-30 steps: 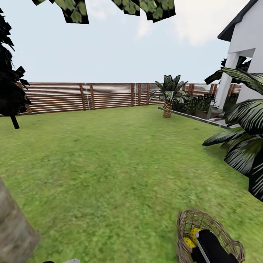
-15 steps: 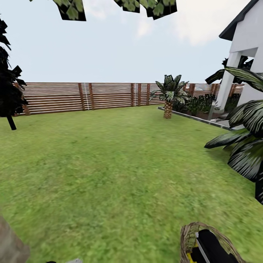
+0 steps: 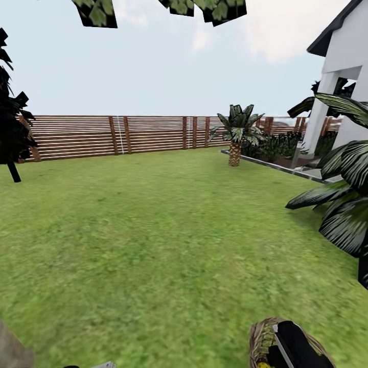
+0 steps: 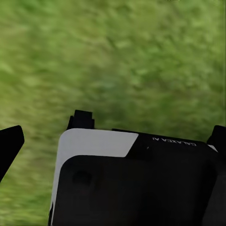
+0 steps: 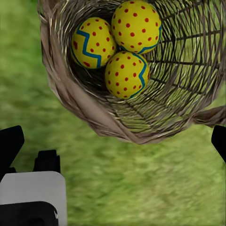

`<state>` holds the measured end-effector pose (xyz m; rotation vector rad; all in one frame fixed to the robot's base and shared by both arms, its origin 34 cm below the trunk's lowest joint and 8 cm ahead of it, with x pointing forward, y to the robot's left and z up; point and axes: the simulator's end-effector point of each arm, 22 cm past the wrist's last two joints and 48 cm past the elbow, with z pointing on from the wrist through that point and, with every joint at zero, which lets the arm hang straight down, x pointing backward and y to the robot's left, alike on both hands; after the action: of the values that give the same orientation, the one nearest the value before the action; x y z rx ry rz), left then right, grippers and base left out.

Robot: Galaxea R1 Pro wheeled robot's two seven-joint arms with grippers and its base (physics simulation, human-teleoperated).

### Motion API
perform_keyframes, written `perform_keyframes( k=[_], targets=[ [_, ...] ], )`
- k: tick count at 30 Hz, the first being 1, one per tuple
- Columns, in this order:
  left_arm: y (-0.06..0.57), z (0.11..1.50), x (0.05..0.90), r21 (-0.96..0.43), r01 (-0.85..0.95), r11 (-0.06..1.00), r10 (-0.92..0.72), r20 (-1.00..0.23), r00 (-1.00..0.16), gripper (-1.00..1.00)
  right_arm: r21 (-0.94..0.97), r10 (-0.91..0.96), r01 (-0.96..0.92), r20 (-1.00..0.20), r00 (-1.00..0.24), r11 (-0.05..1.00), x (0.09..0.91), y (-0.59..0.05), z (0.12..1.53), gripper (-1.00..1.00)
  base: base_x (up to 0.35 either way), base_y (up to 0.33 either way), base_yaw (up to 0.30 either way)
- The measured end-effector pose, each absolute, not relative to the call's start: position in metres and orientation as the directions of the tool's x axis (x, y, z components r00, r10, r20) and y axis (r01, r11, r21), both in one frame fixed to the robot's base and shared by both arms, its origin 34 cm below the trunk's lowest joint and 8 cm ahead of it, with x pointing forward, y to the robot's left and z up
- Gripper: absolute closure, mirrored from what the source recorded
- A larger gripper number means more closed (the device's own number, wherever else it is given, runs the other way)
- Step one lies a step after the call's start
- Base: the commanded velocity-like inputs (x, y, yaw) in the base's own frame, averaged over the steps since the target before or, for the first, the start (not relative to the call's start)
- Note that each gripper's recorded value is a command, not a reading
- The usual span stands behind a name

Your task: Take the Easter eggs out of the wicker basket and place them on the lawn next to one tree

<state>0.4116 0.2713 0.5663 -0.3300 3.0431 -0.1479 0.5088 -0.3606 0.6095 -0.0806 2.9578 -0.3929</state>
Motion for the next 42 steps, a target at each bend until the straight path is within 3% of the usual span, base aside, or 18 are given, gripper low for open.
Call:
perform_keyframes(
  k=[23, 42],
  targets=[
    [0.268, 0.566, 0.412, -0.108, -0.211, 0.972, -0.219, -0.065, -0.974, -1.0, -0.262, -0.13, -0.095, -0.117, -0.985, 0.96, 0.503, -0.34, 0.6, -1.0, 0.008, -0.019, 0.267],
    [0.25, 0.566, 0.412, -0.133, -0.21, 0.969, -0.219, -0.062, -0.974, -1.0, -0.259, -0.126, -0.091, -0.12, -0.985, 0.961, 0.503, -0.341, 0.601, -1.0, 0.101, -0.087, 0.015]
  ],
)
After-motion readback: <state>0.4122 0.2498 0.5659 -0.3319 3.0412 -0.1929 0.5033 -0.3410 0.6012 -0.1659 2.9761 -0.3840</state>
